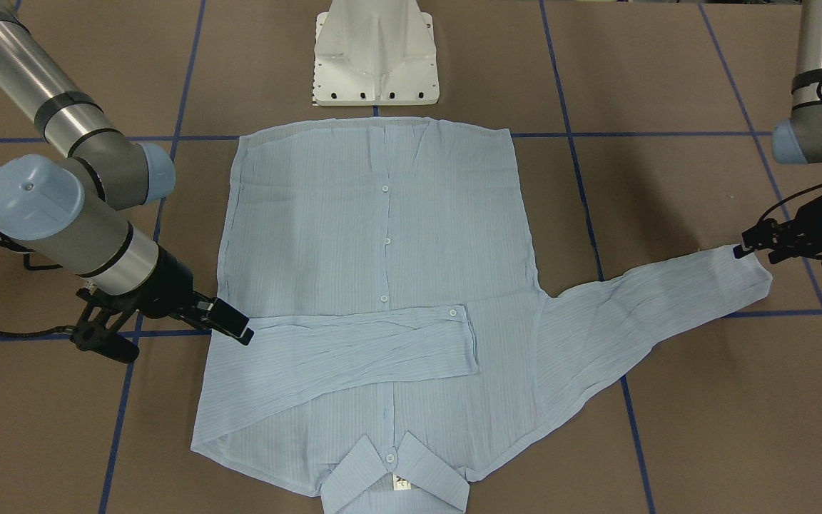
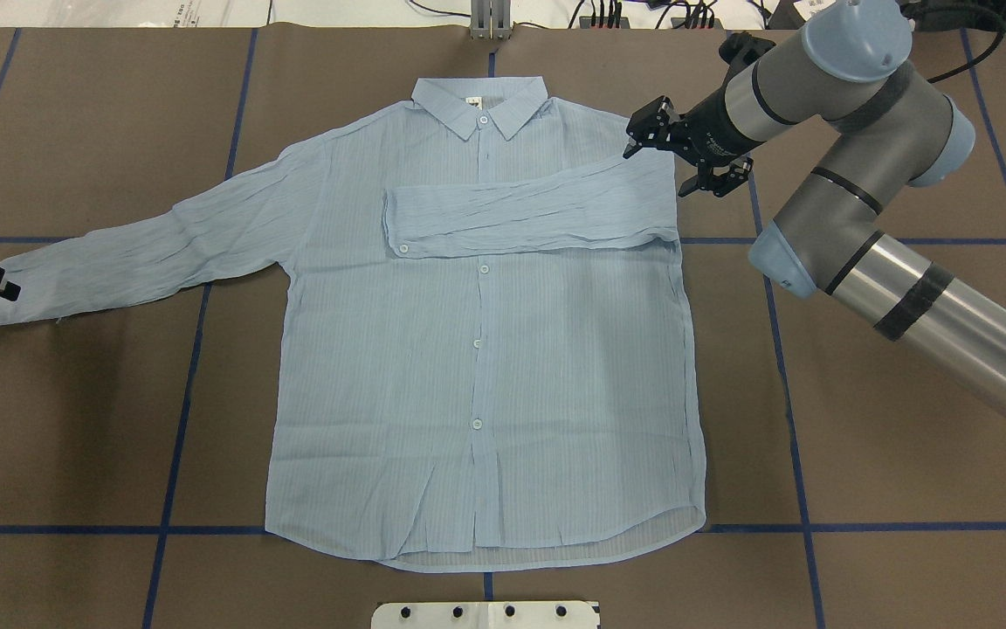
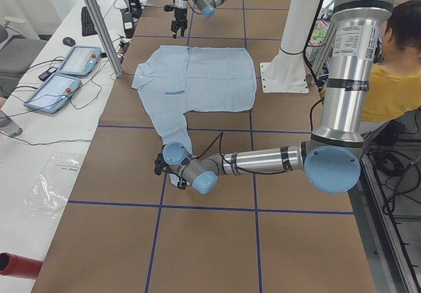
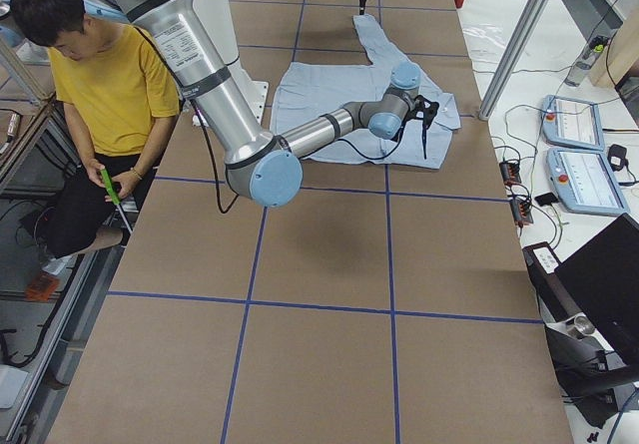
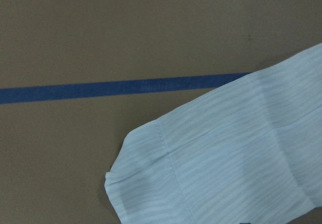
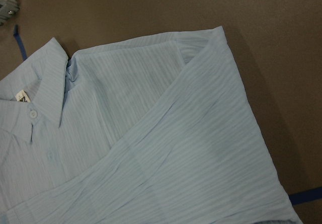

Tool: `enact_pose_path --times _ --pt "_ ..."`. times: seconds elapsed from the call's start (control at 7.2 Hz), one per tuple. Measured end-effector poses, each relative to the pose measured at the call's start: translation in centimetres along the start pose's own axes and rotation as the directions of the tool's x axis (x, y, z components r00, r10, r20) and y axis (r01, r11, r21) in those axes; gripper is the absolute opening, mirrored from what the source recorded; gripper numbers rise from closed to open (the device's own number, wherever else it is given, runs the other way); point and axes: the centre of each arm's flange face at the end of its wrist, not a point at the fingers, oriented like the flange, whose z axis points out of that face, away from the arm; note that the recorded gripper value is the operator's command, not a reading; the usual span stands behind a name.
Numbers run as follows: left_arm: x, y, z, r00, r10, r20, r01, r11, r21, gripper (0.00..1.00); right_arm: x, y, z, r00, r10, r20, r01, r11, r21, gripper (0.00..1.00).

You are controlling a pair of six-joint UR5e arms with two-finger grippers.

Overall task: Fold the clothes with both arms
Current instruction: 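Release the sleeve and hover the right gripper while the left gripper reaches the other cuff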

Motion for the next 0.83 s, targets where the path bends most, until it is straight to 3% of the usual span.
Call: enact_pose_path --times 0.83 --pt "0.14 0.79 1.05 0.999 -0.054 0.004 0.054 0.998 -0.022 0.70 0.46 -0.06 0.13 1.000 -0.003 0.001 0.003 1.000 0.000 0.99"
